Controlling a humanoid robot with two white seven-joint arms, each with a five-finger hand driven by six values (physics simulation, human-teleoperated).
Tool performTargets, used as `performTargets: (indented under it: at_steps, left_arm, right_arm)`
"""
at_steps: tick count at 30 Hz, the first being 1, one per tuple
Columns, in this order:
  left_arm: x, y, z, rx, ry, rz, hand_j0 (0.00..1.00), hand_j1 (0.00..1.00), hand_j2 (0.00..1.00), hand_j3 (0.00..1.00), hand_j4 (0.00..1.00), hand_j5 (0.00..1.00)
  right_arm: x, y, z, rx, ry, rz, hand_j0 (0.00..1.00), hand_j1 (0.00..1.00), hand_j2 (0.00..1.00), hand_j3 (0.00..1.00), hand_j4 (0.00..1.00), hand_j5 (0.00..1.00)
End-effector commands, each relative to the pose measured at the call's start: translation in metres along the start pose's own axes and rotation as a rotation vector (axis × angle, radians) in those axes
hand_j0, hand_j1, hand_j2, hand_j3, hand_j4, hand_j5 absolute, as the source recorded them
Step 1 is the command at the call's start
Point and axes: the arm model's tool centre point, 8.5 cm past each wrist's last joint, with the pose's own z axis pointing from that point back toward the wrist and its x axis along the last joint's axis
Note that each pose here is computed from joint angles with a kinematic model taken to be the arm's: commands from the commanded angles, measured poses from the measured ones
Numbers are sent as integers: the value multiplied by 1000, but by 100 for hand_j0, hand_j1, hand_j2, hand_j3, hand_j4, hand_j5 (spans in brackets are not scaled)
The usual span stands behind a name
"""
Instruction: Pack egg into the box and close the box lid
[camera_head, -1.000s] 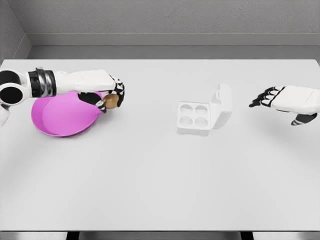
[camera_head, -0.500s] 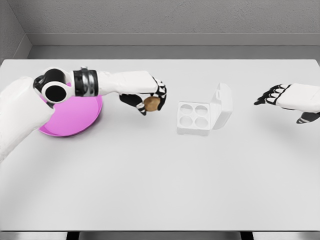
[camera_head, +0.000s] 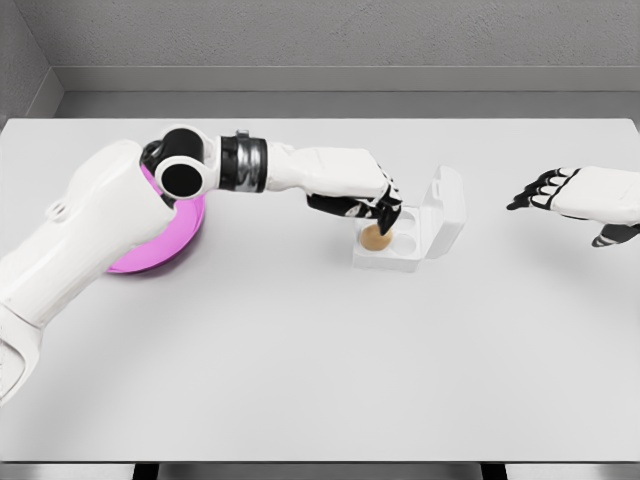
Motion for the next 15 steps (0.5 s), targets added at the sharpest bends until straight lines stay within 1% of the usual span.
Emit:
performTargets:
  at_steps: [1, 4, 6, 7, 8, 9, 10, 13, 15]
  left_arm:
    - [0, -1, -4, 1, -4, 12, 33, 33, 33, 33, 33, 33]
    - [-1, 3, -2, 4, 1, 7, 34, 34, 34, 34, 34, 34]
    - [-4, 13, 6, 14, 12, -3, 36, 36, 36, 36, 36, 36]
    - [-9, 17, 17, 24, 35, -7, 39, 39, 39, 39, 39, 39]
    - [-18, 24, 32, 44, 62, 5, 49, 49, 49, 49, 49, 49]
    - [-28, 28, 46, 71, 94, 33, 81, 81, 81, 81, 81, 81]
    - [-38, 33, 61, 92, 131, 41, 100, 100, 100, 100, 100, 100]
    - [-57, 27, 123, 87, 250, 56, 100, 100, 100, 100, 100, 100]
    - [-65, 22, 158, 90, 312, 72, 100, 100, 100, 100, 100, 100]
  right_arm:
    - [0, 0, 0, 0, 1, -2, 100, 100, 100, 100, 100, 100]
    - [0, 0, 1, 0, 1, -2, 100, 100, 100, 100, 100, 100]
    - [0, -1, 1, -2, 1, -3, 100, 100, 100, 100, 100, 100]
    - [0, -1, 1, -2, 1, -3, 100, 100, 100, 100, 100, 100]
    - [0, -1, 0, -3, 0, -1, 100, 100, 100, 100, 100, 100]
    - [1, -1, 0, -3, -1, 0, 100, 100, 100, 100, 100, 100]
    - [1, -1, 0, -3, -3, 1, 100, 100, 100, 100, 100, 100]
    - [2, -2, 0, -4, -5, 4, 100, 100, 100, 100, 100, 100]
    - [6, -5, -1, -10, -13, 14, 100, 100, 100, 100, 100, 100]
